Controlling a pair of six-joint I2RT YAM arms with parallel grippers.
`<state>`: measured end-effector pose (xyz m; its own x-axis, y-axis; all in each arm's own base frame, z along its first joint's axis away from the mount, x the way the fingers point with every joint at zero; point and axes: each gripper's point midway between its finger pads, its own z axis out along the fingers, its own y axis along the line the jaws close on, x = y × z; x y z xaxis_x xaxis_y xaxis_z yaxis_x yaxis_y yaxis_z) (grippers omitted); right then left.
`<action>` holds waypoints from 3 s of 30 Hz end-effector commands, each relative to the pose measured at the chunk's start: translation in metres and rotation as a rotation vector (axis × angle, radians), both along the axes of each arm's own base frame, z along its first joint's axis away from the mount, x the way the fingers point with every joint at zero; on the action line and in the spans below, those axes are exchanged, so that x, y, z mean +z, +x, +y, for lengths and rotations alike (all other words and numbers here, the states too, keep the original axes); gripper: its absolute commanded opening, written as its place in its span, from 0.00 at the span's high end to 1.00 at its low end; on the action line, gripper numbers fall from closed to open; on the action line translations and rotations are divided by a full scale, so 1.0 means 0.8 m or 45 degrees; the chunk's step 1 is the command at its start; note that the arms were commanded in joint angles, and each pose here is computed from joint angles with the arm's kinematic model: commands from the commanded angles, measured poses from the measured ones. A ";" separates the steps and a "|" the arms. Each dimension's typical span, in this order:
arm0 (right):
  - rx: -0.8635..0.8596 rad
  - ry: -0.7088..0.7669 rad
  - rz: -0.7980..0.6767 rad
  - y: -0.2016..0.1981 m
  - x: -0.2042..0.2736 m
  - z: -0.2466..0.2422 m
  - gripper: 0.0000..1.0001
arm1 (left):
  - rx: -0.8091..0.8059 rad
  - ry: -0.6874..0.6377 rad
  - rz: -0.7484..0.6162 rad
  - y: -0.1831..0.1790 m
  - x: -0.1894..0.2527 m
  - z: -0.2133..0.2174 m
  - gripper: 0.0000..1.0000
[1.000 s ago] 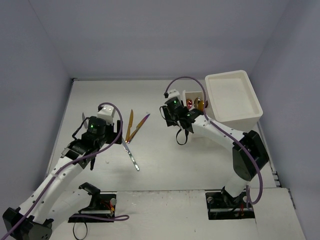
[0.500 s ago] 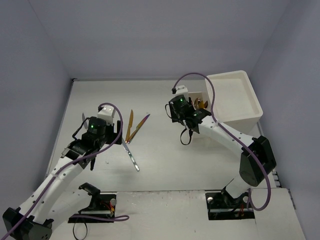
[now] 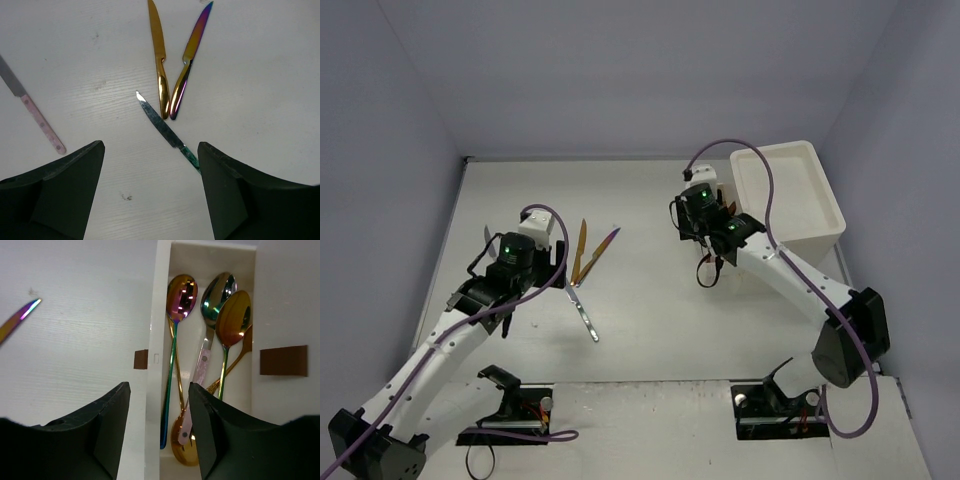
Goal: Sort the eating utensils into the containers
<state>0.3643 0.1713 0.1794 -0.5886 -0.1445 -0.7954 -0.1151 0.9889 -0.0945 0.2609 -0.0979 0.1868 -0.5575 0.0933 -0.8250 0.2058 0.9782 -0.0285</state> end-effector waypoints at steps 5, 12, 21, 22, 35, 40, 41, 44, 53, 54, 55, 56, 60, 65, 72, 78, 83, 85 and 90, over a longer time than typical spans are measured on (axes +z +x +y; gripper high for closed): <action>-0.028 0.143 -0.353 0.000 0.164 -0.046 0.49 | -0.380 -0.147 -0.014 0.042 0.020 -0.097 0.33; -0.135 0.136 -0.351 0.010 0.173 -0.119 0.48 | -0.654 -0.155 -0.082 0.091 0.017 -0.199 0.33; -0.079 0.259 -0.254 0.028 0.151 -0.124 0.56 | -0.875 -0.168 -0.159 0.147 0.016 -0.298 0.33; -0.079 0.268 -0.244 0.031 0.148 -0.123 0.58 | -0.896 -0.173 -0.177 0.151 0.019 -0.306 0.33; -0.025 0.307 -0.109 0.044 0.103 -0.107 0.72 | -1.159 -0.197 -0.184 0.172 -0.018 -0.387 0.33; 0.007 0.331 -0.096 0.043 0.101 -0.099 0.98 | -1.251 -0.216 -0.234 0.169 -0.005 -0.420 0.34; 0.014 0.341 -0.093 0.043 0.101 -0.097 1.00 | -1.273 -0.225 -0.250 0.167 0.001 -0.427 0.34; 0.029 0.367 -0.078 0.041 0.098 -0.091 1.00 | -1.341 -0.221 -0.288 0.161 0.006 -0.448 0.34; 0.040 0.425 -0.048 0.040 0.091 -0.080 1.00 | -1.476 -0.344 -0.363 0.156 0.025 -0.510 0.34; 0.041 0.432 -0.047 0.040 0.092 -0.079 1.00 | -1.484 -0.352 -0.376 0.157 0.027 -0.517 0.34; 0.043 0.438 -0.045 0.040 0.091 -0.078 1.00 | -1.491 -0.362 -0.390 0.158 0.028 -0.523 0.34; 0.047 0.442 -0.042 0.040 0.091 -0.077 1.00 | -1.494 -0.383 -0.391 0.159 0.028 -0.528 0.34; 0.087 0.480 -0.023 0.036 0.090 -0.066 1.00 | -1.529 -0.423 -0.449 0.161 0.048 -0.538 0.34; 0.122 0.510 -0.016 0.032 0.094 -0.057 1.00 | -1.613 -0.425 -0.540 0.153 0.070 -0.541 0.34; 0.122 0.524 -0.018 0.033 0.096 -0.055 1.00 | -1.677 -0.530 -0.513 0.153 0.068 -0.572 0.34; 0.110 0.513 -0.018 0.034 0.094 -0.058 1.00 | -1.655 -0.593 -0.524 0.154 0.092 -0.573 0.34; 0.108 0.505 -0.033 0.035 0.099 -0.060 1.00 | -1.605 -0.455 -0.574 0.156 0.084 -0.532 0.34; 0.108 0.504 -0.032 0.035 0.098 -0.060 1.00 | -1.597 -0.411 -0.550 0.154 0.069 -0.514 0.34; 0.106 0.500 -0.023 0.036 0.094 -0.060 1.00 | -1.598 -0.356 -0.504 0.150 0.034 -0.501 0.34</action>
<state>0.3965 0.0786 0.2482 -0.5523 0.1094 -0.8264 -0.0619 0.9832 0.1715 0.3725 -0.4991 0.1426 -0.1406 0.2835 -0.9486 0.9879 0.1036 -0.1154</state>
